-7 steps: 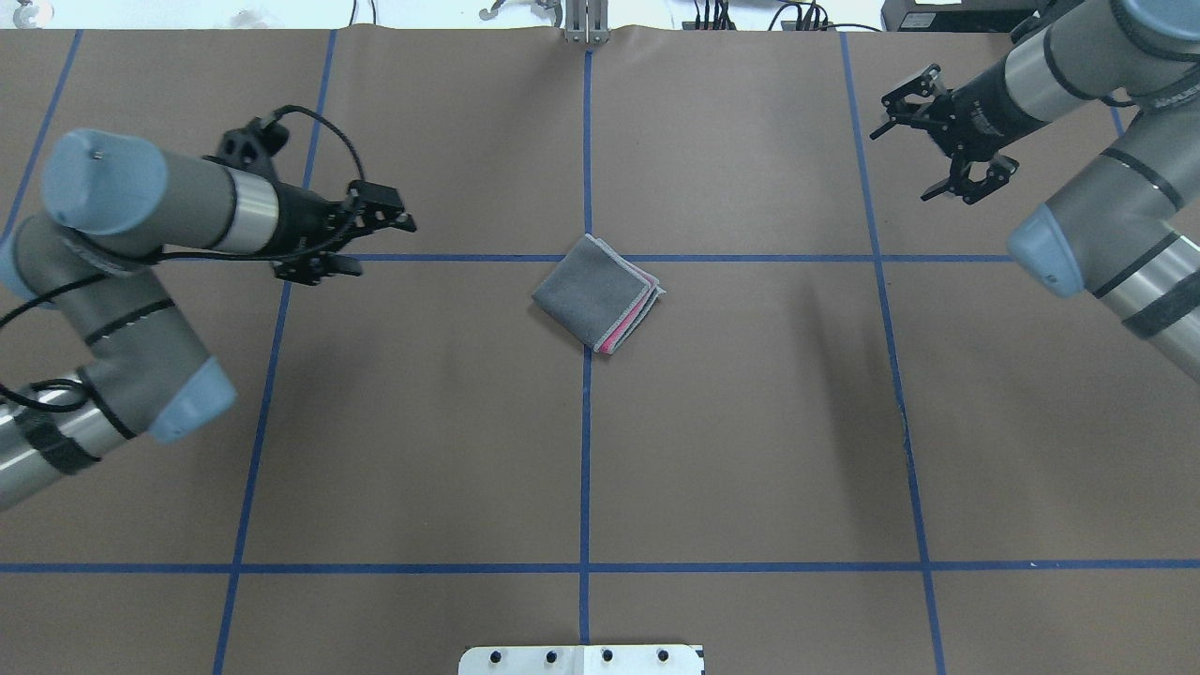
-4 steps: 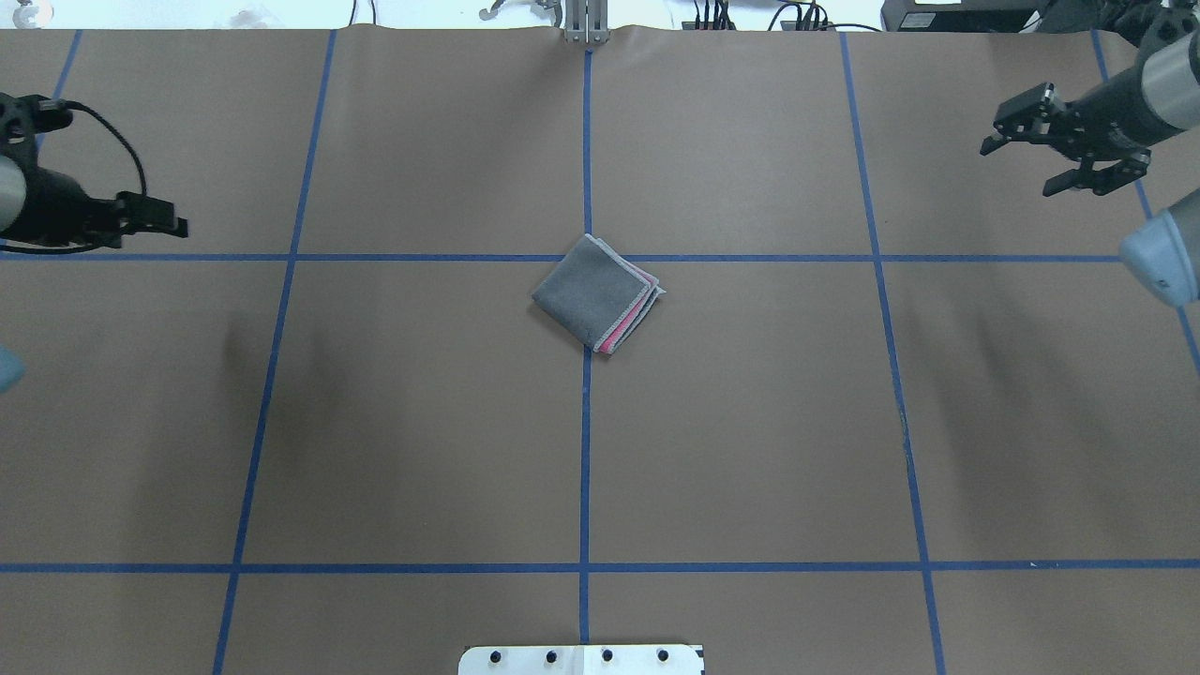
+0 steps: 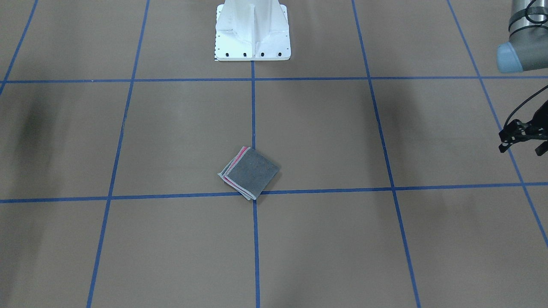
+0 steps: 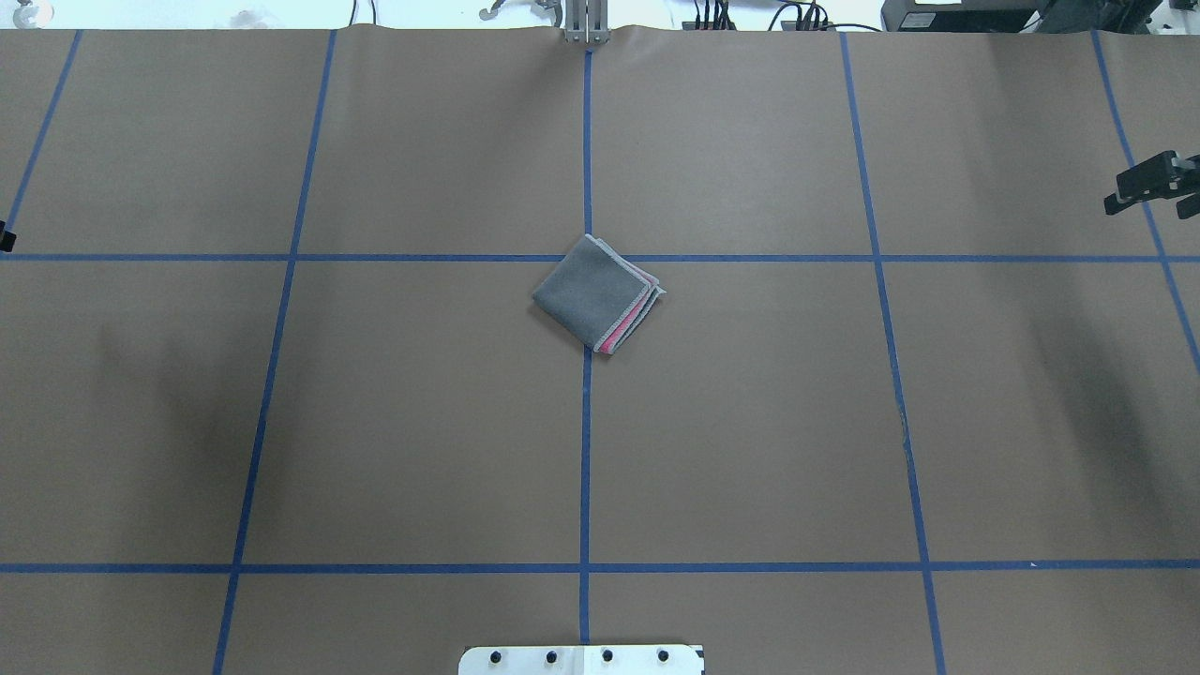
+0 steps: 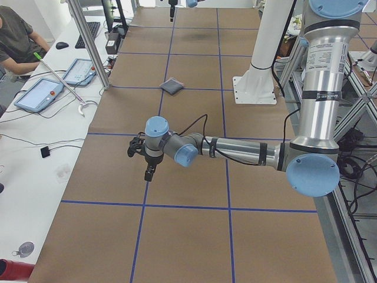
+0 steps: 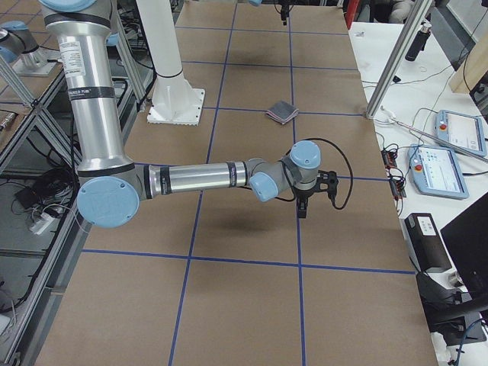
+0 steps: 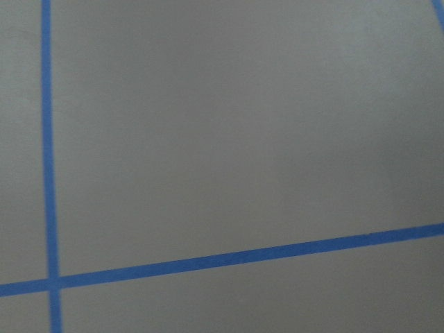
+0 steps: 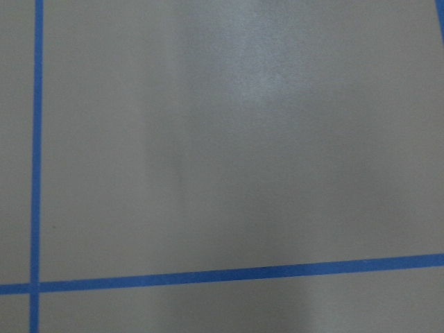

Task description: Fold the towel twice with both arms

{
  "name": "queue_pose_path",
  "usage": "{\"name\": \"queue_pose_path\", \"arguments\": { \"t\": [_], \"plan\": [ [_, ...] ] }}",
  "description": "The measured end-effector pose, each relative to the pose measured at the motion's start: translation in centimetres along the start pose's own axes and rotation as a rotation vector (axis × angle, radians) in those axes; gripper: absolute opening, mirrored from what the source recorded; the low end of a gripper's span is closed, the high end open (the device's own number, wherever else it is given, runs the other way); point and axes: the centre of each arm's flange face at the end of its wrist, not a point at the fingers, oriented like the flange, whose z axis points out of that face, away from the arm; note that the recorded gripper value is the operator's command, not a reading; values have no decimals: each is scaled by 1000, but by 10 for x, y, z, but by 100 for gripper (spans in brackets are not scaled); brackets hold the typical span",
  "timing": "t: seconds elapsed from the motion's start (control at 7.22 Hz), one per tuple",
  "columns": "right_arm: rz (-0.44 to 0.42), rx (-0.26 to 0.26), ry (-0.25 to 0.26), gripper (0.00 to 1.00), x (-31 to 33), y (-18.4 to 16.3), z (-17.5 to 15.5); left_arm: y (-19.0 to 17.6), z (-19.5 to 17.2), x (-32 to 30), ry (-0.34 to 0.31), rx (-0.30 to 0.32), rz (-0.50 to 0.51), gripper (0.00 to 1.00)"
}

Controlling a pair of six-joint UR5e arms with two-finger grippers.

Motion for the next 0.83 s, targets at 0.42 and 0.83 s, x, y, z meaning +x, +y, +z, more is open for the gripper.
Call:
{"name": "queue_pose_path", "arguments": {
  "t": [0.42,0.83],
  "plan": [
    [-63,-75,46,100,42,4,-16,8,-22,-38,84,-81,-56,100],
    [-67,-125,58,100,72,12,-28,18,-46,-83,111,-127,-87,100]
  ]
}}
